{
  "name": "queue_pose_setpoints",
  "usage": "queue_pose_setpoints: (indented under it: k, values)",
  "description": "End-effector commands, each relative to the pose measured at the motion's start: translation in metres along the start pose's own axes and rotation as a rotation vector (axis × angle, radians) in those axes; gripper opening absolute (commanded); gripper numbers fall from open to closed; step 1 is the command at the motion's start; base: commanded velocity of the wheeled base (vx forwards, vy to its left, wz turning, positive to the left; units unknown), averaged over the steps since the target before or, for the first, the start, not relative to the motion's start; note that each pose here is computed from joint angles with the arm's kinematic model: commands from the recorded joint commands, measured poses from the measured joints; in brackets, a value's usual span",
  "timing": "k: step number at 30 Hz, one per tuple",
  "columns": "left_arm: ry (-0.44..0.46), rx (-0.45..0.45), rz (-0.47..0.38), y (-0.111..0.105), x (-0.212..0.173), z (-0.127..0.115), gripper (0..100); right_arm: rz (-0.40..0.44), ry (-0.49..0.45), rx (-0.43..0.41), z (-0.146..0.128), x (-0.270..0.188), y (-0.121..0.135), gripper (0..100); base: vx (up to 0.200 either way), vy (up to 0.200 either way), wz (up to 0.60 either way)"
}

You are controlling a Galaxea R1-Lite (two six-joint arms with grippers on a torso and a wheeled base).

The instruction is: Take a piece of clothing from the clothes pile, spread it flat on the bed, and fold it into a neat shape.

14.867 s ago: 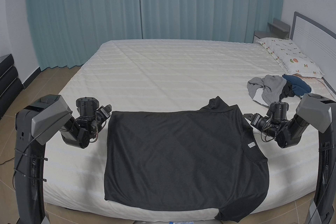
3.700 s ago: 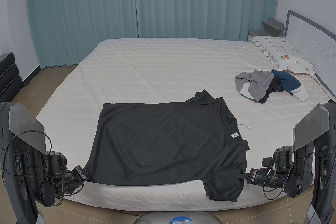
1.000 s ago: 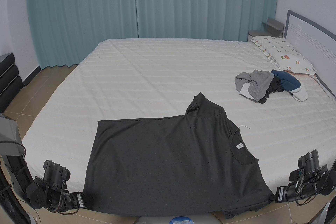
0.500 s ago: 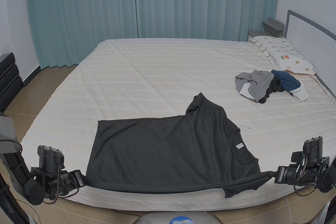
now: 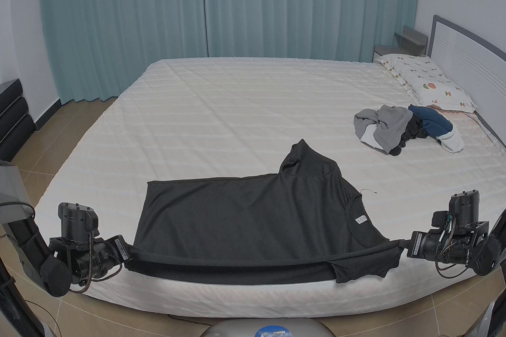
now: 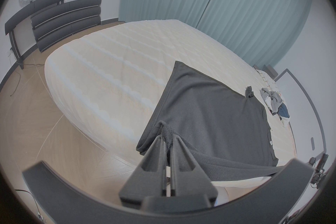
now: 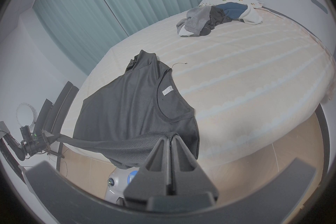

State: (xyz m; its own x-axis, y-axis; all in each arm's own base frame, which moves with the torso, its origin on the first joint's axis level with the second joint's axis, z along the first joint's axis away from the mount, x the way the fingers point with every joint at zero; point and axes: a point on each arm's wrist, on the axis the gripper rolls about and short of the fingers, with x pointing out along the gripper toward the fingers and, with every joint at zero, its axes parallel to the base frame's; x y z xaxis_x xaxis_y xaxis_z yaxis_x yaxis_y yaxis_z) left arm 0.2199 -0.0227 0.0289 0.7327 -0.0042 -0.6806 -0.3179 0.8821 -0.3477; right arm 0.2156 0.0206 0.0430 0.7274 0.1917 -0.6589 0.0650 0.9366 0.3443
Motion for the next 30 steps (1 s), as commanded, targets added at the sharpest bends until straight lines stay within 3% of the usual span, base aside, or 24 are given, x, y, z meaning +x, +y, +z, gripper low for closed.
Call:
queue_pose_setpoints:
  k: [1,7,17,30]
  values:
    - [-0.013,0.000,-0.005,-0.002,0.001,0.003,0,0.005,-0.010,0.002,0.004,0.003,0.001,0,0.000,0.000,0.00]
    - [-0.052,-0.005,-0.016,0.000,-0.011,0.009,0,0.013,0.004,-0.008,-0.003,-0.005,0.002,0,0.000,0.000,0.00]
    - [-0.013,0.002,0.008,0.008,-0.019,-0.004,0,0.061,-0.002,-0.029,-0.014,-0.029,0.005,0,0.000,0.000,0.00]
    - [-0.004,-0.012,0.002,0.001,0.007,0.004,0,0.052,0.008,-0.019,0.001,-0.001,0.006,0,0.000,0.000,0.00]
